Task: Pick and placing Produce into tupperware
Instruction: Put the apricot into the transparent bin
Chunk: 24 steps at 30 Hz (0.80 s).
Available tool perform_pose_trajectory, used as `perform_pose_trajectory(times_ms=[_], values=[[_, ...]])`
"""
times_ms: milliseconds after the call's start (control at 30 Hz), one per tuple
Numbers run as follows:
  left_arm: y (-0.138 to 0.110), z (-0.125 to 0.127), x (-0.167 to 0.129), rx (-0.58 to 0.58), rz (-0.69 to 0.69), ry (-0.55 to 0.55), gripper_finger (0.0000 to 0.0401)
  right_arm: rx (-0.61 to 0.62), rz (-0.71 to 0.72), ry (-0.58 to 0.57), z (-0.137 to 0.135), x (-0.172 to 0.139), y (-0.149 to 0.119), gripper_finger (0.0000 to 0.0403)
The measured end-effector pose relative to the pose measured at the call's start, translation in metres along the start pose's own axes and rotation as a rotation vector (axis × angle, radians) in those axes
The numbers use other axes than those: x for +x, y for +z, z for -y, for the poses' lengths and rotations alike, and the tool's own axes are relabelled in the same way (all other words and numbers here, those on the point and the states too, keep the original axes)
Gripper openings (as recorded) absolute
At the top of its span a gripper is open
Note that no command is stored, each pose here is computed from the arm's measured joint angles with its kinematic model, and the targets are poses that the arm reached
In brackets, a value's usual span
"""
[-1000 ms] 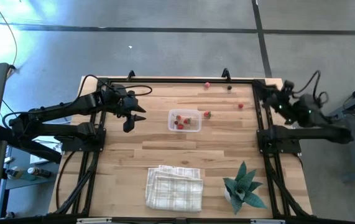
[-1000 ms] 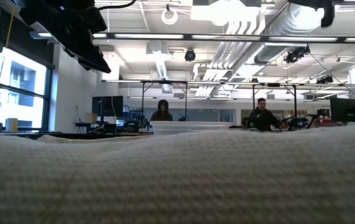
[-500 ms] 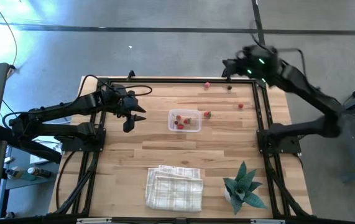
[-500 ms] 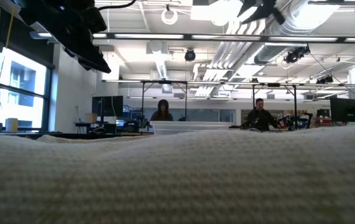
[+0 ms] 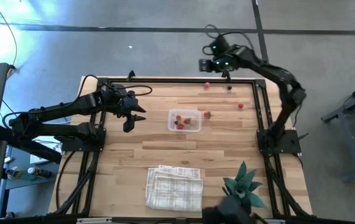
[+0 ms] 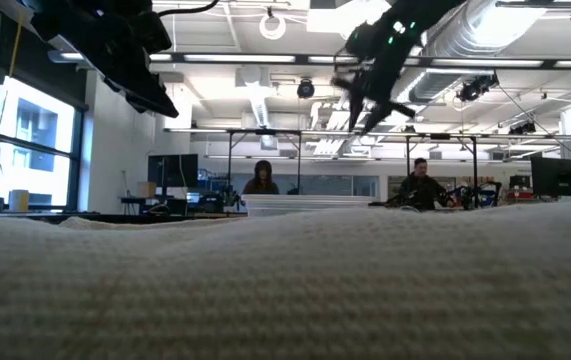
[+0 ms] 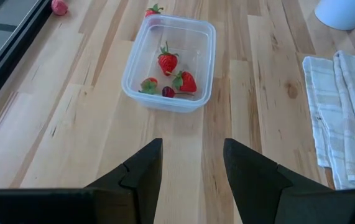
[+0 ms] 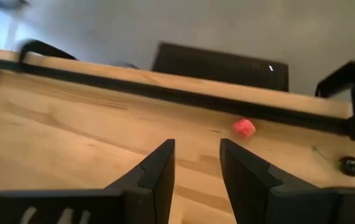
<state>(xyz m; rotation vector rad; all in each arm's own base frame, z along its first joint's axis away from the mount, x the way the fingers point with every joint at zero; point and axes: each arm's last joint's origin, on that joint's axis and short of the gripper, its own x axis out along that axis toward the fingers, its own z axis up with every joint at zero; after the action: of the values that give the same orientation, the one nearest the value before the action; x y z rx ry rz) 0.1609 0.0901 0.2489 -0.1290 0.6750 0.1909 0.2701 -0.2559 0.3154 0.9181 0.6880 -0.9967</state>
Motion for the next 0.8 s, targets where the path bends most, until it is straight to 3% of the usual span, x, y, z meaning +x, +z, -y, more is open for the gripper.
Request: perform_pose_trajectory(times_ms=[267,533,800], values=[[0.000,0.000,0.000,0.000,0.000,0.000,0.0159,0.054,-0.154,-0.092,0.002,0.069,-0.011,0.0126],[0.000,0.000,0.000,0.000,0.000,0.000,0.0159,0.031,-0.104,-0.085,-0.013,0.058,-0.017,0.0130],[0.000,0.000,0.000,0.000,0.000,0.000,0.0159,0.161,-0.095,-0.110,-0.008,0.063,-0.015,0.0130]])
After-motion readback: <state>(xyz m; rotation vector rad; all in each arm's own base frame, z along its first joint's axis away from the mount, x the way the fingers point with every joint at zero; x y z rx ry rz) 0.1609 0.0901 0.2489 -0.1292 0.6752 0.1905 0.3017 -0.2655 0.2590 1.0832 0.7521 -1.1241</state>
